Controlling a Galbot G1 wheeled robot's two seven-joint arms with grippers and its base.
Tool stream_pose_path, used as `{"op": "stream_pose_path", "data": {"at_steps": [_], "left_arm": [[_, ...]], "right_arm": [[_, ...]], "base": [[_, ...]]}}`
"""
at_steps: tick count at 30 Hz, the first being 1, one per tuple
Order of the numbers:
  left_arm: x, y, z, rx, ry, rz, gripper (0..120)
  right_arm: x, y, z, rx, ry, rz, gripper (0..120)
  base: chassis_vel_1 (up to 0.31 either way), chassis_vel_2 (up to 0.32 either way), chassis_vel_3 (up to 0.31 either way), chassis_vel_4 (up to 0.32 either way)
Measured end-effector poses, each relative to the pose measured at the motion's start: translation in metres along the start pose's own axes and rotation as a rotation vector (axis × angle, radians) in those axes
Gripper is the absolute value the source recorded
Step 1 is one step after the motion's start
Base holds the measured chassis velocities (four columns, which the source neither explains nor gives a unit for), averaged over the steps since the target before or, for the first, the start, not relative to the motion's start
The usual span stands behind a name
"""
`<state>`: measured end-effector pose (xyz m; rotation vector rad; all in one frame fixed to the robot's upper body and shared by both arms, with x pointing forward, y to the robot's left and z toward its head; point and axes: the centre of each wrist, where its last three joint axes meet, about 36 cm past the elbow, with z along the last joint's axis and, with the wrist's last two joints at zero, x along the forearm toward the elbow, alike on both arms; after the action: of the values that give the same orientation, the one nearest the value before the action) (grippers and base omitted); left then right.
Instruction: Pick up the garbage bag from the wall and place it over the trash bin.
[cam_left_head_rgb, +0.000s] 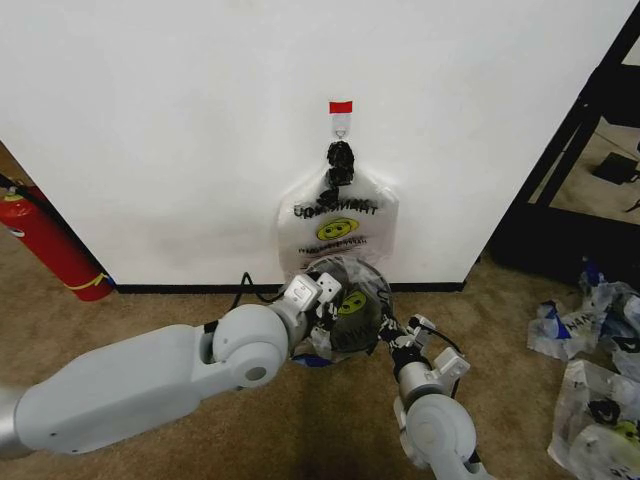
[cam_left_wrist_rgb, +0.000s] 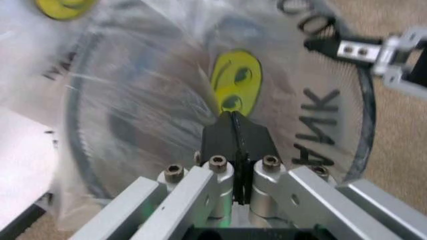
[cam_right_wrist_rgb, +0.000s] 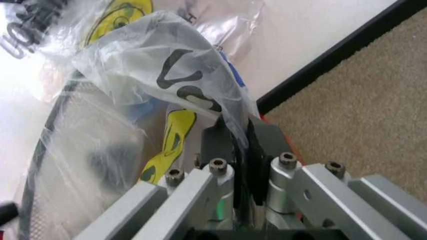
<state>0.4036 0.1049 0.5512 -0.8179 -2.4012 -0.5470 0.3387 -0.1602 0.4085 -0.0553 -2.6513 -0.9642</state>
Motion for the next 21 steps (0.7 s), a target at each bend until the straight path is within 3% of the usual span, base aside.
{"op": "stream_pose_path", "data": {"at_steps": [8,21], "left_arm": [[-0.033,-0.008,0.000,-0.011,0.080,-0.014,0],[-0.080,-0.019,0.007,-0.045,0.104,-0.064,0]], "right_arm": [[0.000,-0.005,-0.004,0.010,-0.010,0.006,1],[-0.001,-0.002,-0.008,0.009,-0.014,-0.007,1]], "base": [[0.000,0.000,0.000,0.000],[0.000,0.000,0.000,0.000]]}}
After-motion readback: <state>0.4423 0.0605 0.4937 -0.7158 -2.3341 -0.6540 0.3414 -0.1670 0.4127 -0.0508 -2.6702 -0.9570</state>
